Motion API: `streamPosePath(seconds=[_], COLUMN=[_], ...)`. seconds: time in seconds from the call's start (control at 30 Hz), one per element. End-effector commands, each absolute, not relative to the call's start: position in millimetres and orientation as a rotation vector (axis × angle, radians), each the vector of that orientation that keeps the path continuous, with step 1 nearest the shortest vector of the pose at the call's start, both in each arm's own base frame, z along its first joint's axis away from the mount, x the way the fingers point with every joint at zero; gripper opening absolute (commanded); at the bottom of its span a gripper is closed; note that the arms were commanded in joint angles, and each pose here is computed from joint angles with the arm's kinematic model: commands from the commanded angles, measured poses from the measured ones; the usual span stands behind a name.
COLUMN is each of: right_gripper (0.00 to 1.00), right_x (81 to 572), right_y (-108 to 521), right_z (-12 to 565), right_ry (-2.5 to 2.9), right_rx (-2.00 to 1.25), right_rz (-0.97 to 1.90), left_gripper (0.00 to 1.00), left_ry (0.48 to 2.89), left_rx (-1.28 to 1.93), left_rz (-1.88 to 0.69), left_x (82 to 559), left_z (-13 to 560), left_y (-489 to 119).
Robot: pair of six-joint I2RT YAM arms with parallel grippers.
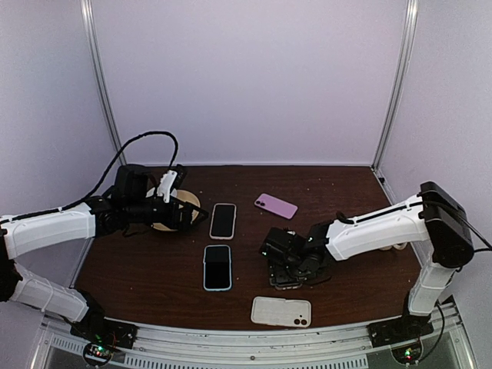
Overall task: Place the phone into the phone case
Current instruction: Pick up the phone with the phone case at the center of the board, then pass from the right arm to the left
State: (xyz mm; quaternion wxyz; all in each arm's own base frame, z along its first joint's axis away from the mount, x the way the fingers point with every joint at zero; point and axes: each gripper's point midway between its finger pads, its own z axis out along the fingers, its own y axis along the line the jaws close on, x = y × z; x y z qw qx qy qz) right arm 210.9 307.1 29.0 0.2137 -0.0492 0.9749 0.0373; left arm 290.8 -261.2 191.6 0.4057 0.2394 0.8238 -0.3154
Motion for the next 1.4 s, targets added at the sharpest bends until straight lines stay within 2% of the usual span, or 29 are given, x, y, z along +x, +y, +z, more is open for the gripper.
streamPosePath(seconds=[0.0, 0.17, 0.33, 0.47, 0.6, 0.8, 1.03, 1.13, 1.37], right_gripper=[0.21, 0.22, 0.22, 0.21, 0.21, 0.21, 0.21, 0.20, 0.23], right_x=[231.1, 237.0, 245.3, 244.6, 241.9, 238.3, 236.1, 234.7, 235.1], right_y=[325.3, 340.9, 351.5, 364.4, 372.7, 381.5, 387.9, 390.2, 390.1], right_z=[84.7, 134.7, 206.5, 251.2, 268.1, 279.4, 278.8, 280.5, 260.6], right_ry=[2.485, 2.266, 2.032, 1.883, 1.834, 1.790, 1.776, 1.766, 1.801], right_rx=[-0.188, -0.288, -0.336, -0.369, -0.422, -0.466, -0.530, -0.540, -0.591], right_rz=[0.235, 0.318, 0.389, 0.457, 0.461, 0.487, 0.479, 0.495, 0.445], left_gripper=[0.96, 0.92, 0.97, 0.98, 0.97, 0.94, 0.74, 0.55, 0.24], left_ry=[1.984, 1.846, 1.691, 1.697, 1.681, 1.634, 1.624, 1.632, 1.655], left_rx=[0.628, 0.685, 0.712, 0.618, 0.516, 0.542, 0.532, 0.543, 0.586], left_rz=[-0.847, -0.997, -1.160, -1.221, -1.270, -1.311, -1.316, -1.330, -1.368], left_x=[293.9, 281.6, 250.6, 254.7, 267.6, 266.1, 272.2, 272.5, 265.8], left_z=[216.8, 245.8, 278.5, 280.8, 287.9, 301.3, 303.4, 299.8, 285.8], left_y=[-268.4, -292.0, -321.7, -339.8, -351.2, -374.4, -384.4, -390.1, -398.9])
